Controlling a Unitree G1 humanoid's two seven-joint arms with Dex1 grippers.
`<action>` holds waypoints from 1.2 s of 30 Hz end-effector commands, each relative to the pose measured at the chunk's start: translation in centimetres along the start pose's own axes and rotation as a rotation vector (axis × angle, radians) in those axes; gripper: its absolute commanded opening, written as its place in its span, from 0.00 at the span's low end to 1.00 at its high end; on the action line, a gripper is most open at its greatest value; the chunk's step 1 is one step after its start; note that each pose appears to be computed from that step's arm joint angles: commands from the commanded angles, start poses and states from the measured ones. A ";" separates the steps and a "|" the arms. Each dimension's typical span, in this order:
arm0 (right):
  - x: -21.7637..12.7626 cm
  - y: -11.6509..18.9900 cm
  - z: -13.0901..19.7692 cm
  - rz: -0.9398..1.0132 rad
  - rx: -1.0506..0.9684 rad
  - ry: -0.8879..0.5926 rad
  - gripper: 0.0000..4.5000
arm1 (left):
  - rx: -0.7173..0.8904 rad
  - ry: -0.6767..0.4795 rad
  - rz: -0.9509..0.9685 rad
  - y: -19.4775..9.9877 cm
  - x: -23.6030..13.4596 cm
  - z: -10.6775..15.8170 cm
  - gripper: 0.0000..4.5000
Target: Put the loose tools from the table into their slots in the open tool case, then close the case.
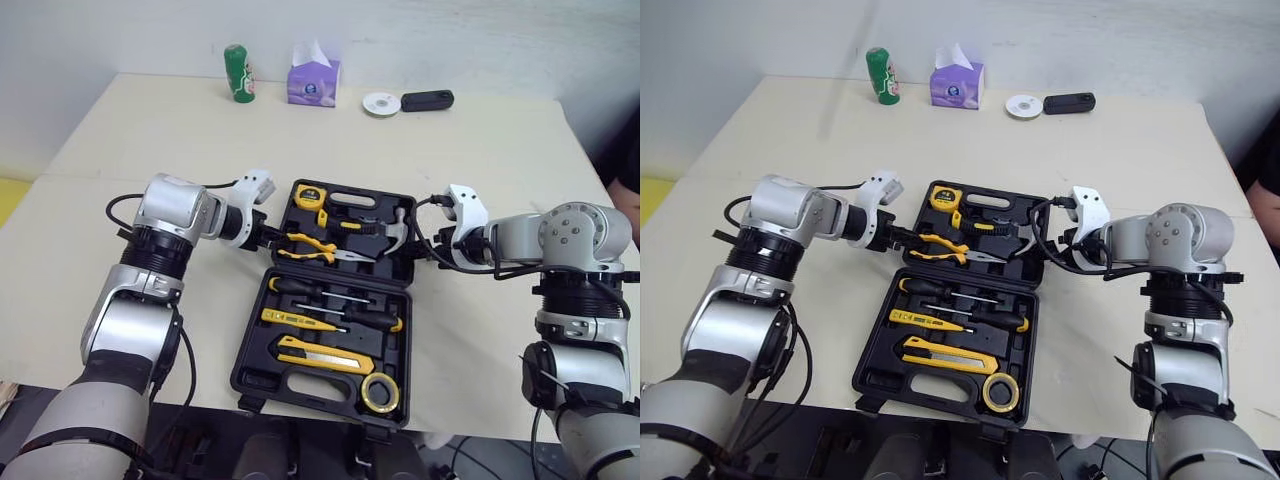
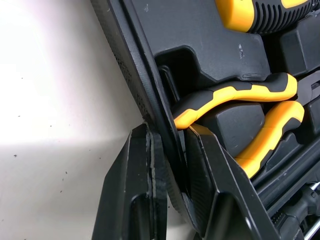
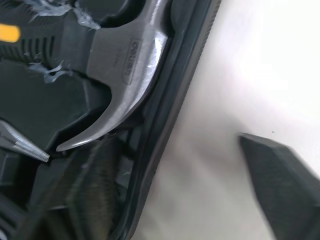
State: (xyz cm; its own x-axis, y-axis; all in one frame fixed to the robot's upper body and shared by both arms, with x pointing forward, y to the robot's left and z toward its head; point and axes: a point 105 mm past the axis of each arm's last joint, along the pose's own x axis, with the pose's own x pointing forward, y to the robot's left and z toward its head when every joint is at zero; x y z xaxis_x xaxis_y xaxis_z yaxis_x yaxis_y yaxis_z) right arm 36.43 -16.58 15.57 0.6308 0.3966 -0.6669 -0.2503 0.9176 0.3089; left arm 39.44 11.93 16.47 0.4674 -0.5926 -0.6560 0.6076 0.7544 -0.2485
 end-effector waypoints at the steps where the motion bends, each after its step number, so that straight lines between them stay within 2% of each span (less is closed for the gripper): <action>1: -0.6 0.2 -0.3 0.023 -0.018 -0.007 0.44 | 0.027 -0.037 -0.035 -0.9 -0.1 0.7 0.07; 4: -0.7 0.0 -0.9 0.024 -0.027 0.010 0.09 | 0.023 -0.039 -0.031 -0.8 -0.1 0.6 0.07; 6: -0.7 -0.1 -1.4 0.024 -0.027 0.025 0.03 | 0.022 -0.040 -0.028 -0.7 -0.1 0.5 0.07; 11: -0.6 0.1 -1.5 0.021 -0.012 0.022 0.00 | 0.019 -0.056 -0.038 -1.1 -0.1 0.7 0.07; 15: -0.9 0.5 0.1 0.006 0.025 -0.073 0.00 | 0.001 -0.152 -0.058 -1.4 -0.6 2.1 0.07; 19: -2.8 2.3 3.2 0.059 -0.127 -0.338 0.00 | 0.073 -0.450 -0.103 -2.1 -2.4 5.8 0.06; 21: -3.1 2.2 3.9 0.032 -0.194 -0.410 0.00 | 0.098 -0.521 -0.056 -1.3 -2.9 6.3 0.06; 25: -4.2 2.5 5.9 0.000 -0.347 -0.623 0.00 | 0.138 -0.778 0.044 0.2 -4.8 8.2 0.05; 28: -4.3 1.8 6.3 -0.051 -0.436 -0.700 0.00 | 0.186 -0.869 0.091 0.8 -5.6 8.5 0.03; 30: -4.6 1.2 6.8 -0.106 -0.507 -0.801 0.00 | 0.239 -0.925 0.175 1.7 -5.9 8.2 0.02; 34: -5.0 0.9 6.2 -0.210 -0.831 -0.995 0.00 | 0.220 -1.043 0.284 3.2 -6.5 7.8 0.02; 36: -3.6 -0.3 4.5 -0.293 -0.998 -0.984 0.00 | 0.295 -1.070 0.349 3.5 -6.4 7.2 0.02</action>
State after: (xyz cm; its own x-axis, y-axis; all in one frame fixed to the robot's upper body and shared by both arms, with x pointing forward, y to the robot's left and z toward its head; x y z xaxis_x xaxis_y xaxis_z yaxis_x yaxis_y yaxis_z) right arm 38.37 -16.95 21.97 0.9080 0.3707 0.1953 -0.2787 0.8824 -0.3791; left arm 43.22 11.49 20.48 0.8040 -0.5872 0.0936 0.5904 0.8071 -0.0075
